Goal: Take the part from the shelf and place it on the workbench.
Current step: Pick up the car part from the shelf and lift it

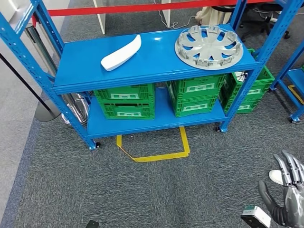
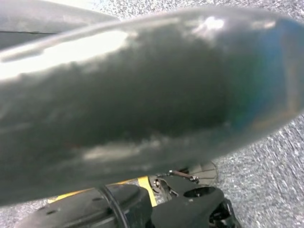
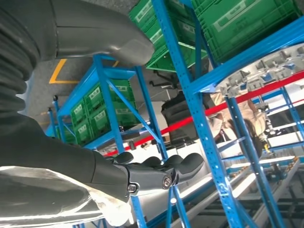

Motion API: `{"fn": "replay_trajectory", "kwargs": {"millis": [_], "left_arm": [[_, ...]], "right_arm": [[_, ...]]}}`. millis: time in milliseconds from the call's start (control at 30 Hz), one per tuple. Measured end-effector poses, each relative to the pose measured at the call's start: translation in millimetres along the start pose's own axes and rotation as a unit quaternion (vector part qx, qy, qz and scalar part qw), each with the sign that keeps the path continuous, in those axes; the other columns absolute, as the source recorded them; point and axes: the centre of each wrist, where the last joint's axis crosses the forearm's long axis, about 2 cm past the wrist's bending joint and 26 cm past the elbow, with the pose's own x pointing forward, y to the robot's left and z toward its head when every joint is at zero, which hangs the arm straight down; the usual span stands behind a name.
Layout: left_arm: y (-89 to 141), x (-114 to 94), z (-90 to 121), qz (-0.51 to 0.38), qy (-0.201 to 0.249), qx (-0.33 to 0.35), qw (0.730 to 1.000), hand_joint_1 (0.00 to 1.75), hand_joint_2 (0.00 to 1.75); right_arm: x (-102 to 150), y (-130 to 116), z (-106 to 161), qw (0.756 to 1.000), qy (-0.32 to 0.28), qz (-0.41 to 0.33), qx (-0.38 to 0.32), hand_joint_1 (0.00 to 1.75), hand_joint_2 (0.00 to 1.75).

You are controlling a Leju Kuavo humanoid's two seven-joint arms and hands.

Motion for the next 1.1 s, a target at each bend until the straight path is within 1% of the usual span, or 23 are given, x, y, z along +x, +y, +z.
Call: {"fn": "replay_trajectory", "kwargs": {"millis": [133,267,367,533,1100], "left_arm": [[-1.0,0.0,0.3,-0.001,0.000,-0.001,1.000,0.00,0.00],[-3.6,0.1,0.8,0.002,-0.003,-0.020,1.000,0.00,0.00],[-5.3,-0.5,1.3,0.006,-0.005,-0.035,0.999,0.00,0.00],[-0.2,-2.8,0.7,0.005,-0.007,-0.042,0.999,0.00,0.00],[3.2,-6.5,1.2,0.002,-0.001,-0.047,0.999,0.00,0.00]], "right_arm": [[-1.8,-5.8,-0.6,1.000,-0.005,0.015,-0.005,0.00,1.75],[-2.1,-5.2,-1.8,1.000,0.002,0.020,-0.010,0.00,0.00],[-1.7,-3.3,-4.3,1.000,0.007,0.015,-0.015,0.00,0.00],[-0.9,0.8,-4.2,1.000,0.013,0.018,-0.022,0.00,0.00],[0.8,2.9,-3.6,0.999,0.018,0.020,-0.032,0.00,0.00]]}}
